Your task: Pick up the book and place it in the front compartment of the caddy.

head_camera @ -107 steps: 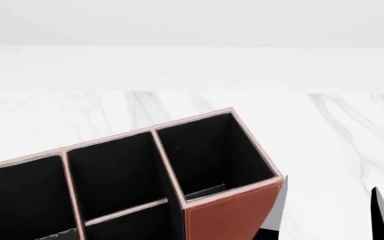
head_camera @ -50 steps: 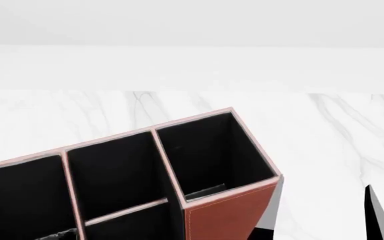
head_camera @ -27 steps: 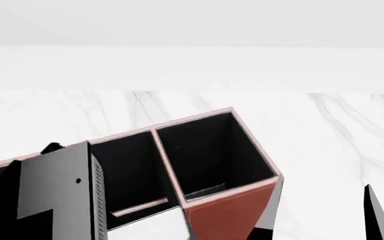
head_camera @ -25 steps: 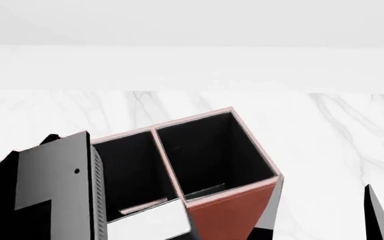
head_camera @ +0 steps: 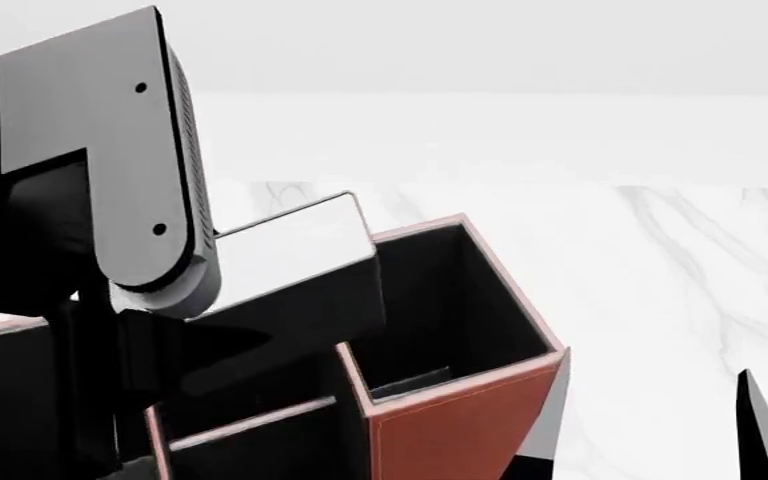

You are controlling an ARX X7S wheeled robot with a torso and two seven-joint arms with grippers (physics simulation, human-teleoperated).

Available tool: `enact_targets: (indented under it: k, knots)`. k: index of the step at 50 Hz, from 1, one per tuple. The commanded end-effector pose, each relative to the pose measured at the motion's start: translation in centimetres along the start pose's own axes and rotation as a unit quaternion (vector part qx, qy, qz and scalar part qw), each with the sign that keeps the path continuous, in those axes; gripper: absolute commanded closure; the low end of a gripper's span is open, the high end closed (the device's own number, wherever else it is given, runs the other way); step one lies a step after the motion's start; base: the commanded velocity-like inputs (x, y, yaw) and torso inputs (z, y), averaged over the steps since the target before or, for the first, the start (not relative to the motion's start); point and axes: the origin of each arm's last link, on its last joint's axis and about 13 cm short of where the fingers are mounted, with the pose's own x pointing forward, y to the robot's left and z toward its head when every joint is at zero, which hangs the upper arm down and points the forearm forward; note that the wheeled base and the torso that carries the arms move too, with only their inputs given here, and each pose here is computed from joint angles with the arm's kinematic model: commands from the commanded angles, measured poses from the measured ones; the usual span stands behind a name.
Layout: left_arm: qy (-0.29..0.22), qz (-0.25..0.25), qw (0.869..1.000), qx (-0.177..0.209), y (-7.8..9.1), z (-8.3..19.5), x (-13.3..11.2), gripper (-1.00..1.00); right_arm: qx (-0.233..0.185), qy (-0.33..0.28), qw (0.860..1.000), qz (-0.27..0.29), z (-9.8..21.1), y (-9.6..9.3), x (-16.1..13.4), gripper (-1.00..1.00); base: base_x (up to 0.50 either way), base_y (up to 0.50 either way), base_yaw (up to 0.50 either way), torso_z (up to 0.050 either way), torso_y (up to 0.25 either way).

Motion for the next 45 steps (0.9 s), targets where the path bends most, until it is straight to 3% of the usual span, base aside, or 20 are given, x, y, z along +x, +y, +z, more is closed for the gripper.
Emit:
enact_targets:
  k: [1, 23, 45]
  knots:
    - [-0.002, 0.133, 0.991, 0.004, 1.3, 1.5, -1.2, 1.0, 0.003, -0.008, 1.0, 0.005, 0.0, -0.2, 0.1, -1.0, 0.0, 0.0, 0.0, 0.0, 0.0]
    - [0.037, 0.13, 0.99, -0.031, 3.1, -1.5, 1.5, 1.0, 0.004, -0.005, 1.0, 0.001, -0.1, -0.3, 0.1, -1.0, 0.0, 0.0, 0.0, 0.001, 0.001]
    - [0.058, 0.121, 0.99, -0.043, 3.5, -4.2, 4.7, 1.0, 0.003, -0.003, 1.0, 0.0, -0.2, -0.3, 0.1, -1.0, 0.0, 0.0, 0.0, 0.0, 0.001]
